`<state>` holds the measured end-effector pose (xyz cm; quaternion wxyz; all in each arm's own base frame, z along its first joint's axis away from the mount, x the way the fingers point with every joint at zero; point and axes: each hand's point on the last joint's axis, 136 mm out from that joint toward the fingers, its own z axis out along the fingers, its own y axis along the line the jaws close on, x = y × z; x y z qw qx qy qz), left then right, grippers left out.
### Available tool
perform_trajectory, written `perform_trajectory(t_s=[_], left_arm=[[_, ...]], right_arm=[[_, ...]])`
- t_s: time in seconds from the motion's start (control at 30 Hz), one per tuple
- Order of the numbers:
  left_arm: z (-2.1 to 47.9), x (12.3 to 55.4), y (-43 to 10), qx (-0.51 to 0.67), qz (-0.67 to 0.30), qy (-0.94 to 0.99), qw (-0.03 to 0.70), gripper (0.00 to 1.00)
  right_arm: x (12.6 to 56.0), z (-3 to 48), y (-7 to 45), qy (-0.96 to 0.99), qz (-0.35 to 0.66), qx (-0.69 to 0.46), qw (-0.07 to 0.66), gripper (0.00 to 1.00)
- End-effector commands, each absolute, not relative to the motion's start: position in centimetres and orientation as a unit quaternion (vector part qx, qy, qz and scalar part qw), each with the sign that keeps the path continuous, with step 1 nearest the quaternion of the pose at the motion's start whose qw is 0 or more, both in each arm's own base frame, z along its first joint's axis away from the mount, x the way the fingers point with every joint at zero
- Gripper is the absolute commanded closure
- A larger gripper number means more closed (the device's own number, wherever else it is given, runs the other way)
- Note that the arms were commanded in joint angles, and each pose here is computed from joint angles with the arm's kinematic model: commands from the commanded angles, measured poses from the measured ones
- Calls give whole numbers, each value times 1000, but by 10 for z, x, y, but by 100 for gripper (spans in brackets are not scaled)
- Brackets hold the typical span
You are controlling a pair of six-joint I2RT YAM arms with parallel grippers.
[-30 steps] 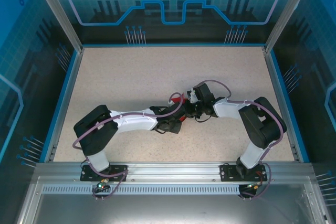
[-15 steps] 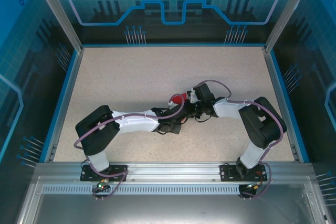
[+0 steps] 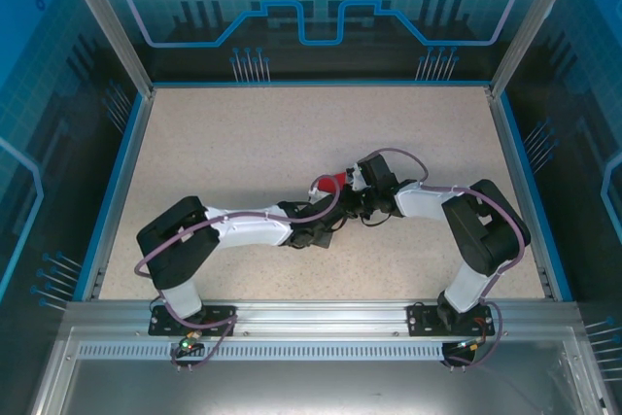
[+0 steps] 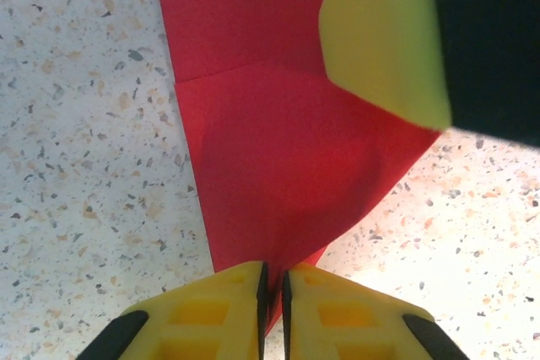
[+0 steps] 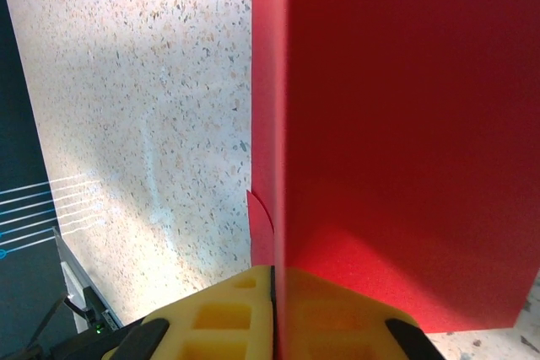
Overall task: Fold a paper plane with a square sheet of paper (pick it up from the middle)
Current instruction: Fourth fold the wing at the center of the table.
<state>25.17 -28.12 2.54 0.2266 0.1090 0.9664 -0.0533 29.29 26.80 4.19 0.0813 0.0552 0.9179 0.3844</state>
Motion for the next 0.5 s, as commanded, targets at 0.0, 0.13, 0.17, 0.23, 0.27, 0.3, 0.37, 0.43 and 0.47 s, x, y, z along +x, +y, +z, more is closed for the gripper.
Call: perform_trajectory(t_s=[0.0,0.13,0.17,0.23,0.27,0.3,0.37,0.43,0.47], left_arm=[[28,250,-274,120,-46,963,238,81],[29,245,-271,116,-53,963,237,76],[29,244,-270,115,-55,963,237,74],[30,242,-267,114,-58,963,239,71],[30,241,-265,115,-58,962,239,71],[31,240,-263,114,-59,962,241,70],[32,238,-261,115,-64,961,243,67],[36,236,-262,117,-78,958,248,63],[38,235,-263,118,-84,957,251,62]], right_arm=[[287,51,279,914,395,54,68,94],[286,49,279,917,385,72,73,94],[285,49,281,916,388,75,73,94],[284,49,280,915,386,86,76,95],[283,49,279,916,384,89,78,95],[283,49,278,916,380,97,80,95],[282,50,276,916,377,108,84,95],[280,51,273,918,369,114,91,95],[280,51,272,919,365,117,93,95]])
